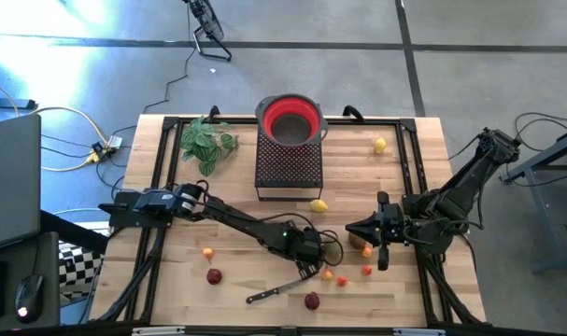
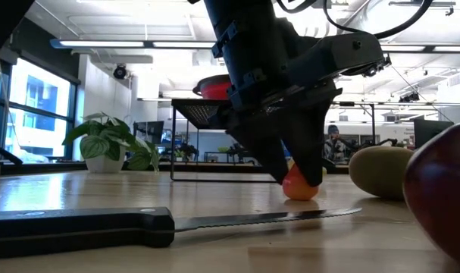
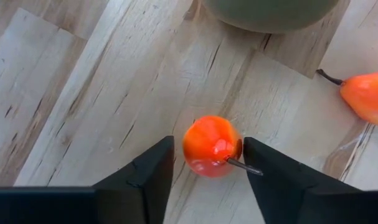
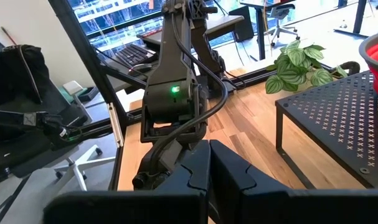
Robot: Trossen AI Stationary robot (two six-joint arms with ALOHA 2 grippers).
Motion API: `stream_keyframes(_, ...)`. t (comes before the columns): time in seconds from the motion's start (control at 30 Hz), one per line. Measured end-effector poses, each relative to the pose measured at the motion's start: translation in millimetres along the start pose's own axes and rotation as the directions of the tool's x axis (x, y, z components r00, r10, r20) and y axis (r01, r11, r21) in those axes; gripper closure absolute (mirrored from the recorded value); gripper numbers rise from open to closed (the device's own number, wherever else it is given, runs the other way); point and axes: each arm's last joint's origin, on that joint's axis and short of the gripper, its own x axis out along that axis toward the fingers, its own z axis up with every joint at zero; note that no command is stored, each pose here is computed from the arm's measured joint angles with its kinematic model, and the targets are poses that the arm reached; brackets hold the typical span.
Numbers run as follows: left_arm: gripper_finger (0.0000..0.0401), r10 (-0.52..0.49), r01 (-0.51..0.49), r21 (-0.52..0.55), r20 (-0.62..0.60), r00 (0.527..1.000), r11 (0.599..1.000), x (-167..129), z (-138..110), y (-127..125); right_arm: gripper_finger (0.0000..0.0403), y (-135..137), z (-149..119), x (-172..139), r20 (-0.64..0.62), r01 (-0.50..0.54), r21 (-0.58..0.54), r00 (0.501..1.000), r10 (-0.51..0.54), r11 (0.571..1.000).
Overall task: Pick & Place Fruit
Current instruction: Put the pear into the red strainer bowl
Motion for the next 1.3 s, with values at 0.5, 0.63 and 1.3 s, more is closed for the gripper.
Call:
stream_keyframes(0.5,0.0276,-0.004,0.004,-0.001,0.003,1.0,1.0,0,0,0,0.04,0,0,0,-0.002,-0.002,0.006,1.0,0.002,1.0)
stream_keyframes(0.63,0.0277,-0.005,0.005,-0.001,0.002,1.0,1.0,0,0,0,0.04,0,0,0,-0.003,-0.002,0.006,1.0,0.002,1.0)
stream_keyframes(1.3,0.0279,-0.004,-0.003,0.113,0.059,0.998,0.994,-62,49,3,0.04,3,-1,-1,-0.05,-0.097,0.02,0.994,0.098,0.995)
